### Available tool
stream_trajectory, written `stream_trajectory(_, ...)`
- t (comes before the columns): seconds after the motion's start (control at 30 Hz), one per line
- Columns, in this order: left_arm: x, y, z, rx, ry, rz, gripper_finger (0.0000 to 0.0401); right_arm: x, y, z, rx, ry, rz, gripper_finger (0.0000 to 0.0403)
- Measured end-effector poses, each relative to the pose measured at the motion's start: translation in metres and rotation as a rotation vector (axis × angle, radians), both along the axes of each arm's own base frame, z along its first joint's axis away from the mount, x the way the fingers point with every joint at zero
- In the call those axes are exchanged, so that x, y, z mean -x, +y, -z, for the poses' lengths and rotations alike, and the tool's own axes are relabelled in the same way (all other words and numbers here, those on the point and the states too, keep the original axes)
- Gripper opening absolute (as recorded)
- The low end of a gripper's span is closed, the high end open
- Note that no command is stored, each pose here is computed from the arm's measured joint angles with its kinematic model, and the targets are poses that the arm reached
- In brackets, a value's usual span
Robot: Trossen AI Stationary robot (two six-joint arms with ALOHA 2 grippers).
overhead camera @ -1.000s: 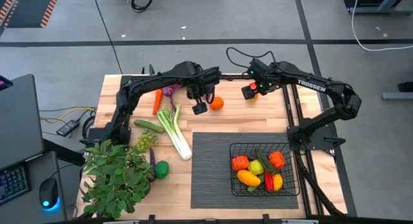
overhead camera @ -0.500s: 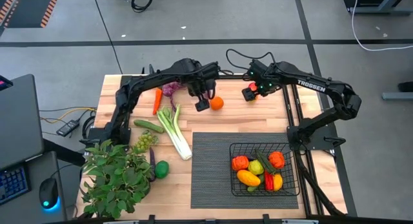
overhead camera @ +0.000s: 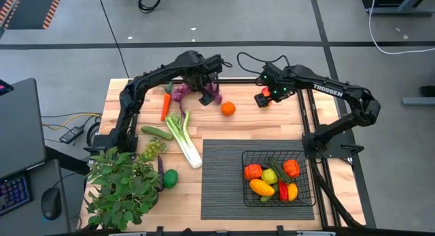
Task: Build produce basket
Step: Put the carrot into the wire basket
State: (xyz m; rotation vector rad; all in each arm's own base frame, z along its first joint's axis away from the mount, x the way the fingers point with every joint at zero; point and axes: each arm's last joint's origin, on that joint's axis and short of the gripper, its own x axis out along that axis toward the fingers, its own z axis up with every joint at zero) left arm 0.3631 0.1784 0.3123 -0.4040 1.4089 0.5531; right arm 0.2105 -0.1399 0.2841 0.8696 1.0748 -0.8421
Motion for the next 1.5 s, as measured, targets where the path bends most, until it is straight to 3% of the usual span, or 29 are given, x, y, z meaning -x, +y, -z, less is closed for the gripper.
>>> stream_trajectory(0.13, 0.011, 0.007, -0.005, 0.012, 0.018, -0.003, 0.0396, 0.0, 0.0, 0.0, 0.01, 0.005, -0.036, 0.0339)
stream_trajectory(0.3, 0.025, 0.005, -0.026, -0.037, -0.072, -0.019, 0.0396, -0.001, 0.0, 0.0, 0.018, 0.001, -0.048, 0.0339)
stream_trajectory(0.43, 0.048, -0.003, -0.024, -0.072, -0.124, -0.039, 0.0396, -0.001, -0.001, 0.0, 0.023, -0.006, -0.05, 0.0339)
stream_trajectory(0.73, 0.115, -0.007, 0.032, -0.027, -0.115, -0.373, 0.0396, -0.007, -0.004, -0.003, 0.046, -0.083, -0.03, 0.0339)
stream_trajectory(0.83, 0.13, -0.001, 0.04, -0.033, -0.108, -0.518, 0.0396, -0.009, -0.005, -0.004, 0.04, -0.103, -0.033, 0.0339)
stream_trajectory(0.93, 0.135, 0.006, 0.046, -0.04, -0.123, -0.587, 0.0396, -0.009, -0.005, -0.003, 0.039, -0.102, -0.032, 0.0339)
stream_trajectory(1.07, 0.142, 0.009, 0.068, -0.027, -0.078, -0.623, 0.0396, -0.009, -0.004, -0.003, 0.024, -0.107, -0.01, 0.0339)
stream_trajectory(1.3, 0.171, -0.001, 0.128, 0.031, 0.078, -0.679, 0.0396, -0.014, 0.005, -0.003, -0.007, -0.121, -0.005, 0.0339)
stream_trajectory(1.5, 0.176, -0.004, 0.147, 0.055, 0.055, -0.598, 0.0396, -0.021, 0.016, -0.003, -0.012, -0.122, -0.049, 0.0339)
